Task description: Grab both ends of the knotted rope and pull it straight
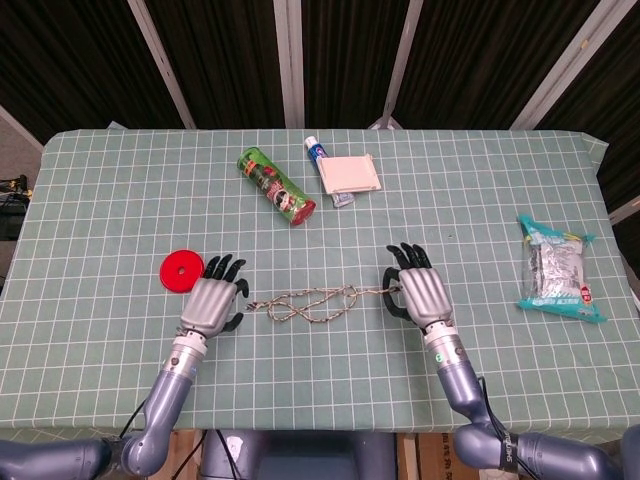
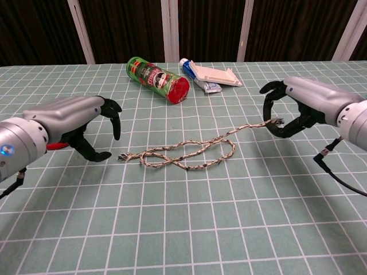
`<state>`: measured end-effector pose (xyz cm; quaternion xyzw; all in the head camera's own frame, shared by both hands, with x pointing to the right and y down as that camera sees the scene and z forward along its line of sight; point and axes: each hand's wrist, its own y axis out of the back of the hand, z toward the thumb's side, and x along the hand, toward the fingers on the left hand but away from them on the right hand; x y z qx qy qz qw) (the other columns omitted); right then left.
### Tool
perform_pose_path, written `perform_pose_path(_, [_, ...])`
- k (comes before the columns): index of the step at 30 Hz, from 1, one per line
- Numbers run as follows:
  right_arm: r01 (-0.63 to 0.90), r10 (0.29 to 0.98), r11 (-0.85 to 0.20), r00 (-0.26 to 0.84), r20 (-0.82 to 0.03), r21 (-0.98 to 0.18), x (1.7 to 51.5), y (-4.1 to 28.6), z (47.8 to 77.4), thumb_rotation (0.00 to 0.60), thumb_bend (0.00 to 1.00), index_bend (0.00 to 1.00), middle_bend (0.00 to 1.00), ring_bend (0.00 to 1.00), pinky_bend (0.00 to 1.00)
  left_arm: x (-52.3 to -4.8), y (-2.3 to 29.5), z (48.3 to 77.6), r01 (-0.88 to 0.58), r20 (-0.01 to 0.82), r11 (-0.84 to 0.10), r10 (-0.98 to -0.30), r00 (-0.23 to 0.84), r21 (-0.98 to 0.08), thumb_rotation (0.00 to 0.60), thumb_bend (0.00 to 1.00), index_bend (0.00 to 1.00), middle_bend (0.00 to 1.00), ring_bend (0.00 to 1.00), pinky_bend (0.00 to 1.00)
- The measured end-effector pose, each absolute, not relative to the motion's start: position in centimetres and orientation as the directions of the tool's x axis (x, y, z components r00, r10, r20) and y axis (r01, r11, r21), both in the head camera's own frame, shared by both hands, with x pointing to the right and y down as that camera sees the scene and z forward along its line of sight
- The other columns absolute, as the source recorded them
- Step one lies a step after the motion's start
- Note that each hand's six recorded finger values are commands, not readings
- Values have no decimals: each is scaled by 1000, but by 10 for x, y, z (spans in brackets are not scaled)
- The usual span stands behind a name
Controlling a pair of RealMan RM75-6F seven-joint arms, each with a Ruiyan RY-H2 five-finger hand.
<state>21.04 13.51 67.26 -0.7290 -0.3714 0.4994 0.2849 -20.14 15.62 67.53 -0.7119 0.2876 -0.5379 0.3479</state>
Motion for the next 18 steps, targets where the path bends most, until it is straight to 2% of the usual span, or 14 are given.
perform_pose_path(18, [254, 825, -564, 212, -524, -786, 217, 134, 676, 600, 503, 610, 147, 0, 0, -176, 156, 704, -42, 606, -627, -766, 214, -778, 600, 451, 505, 111, 0, 0])
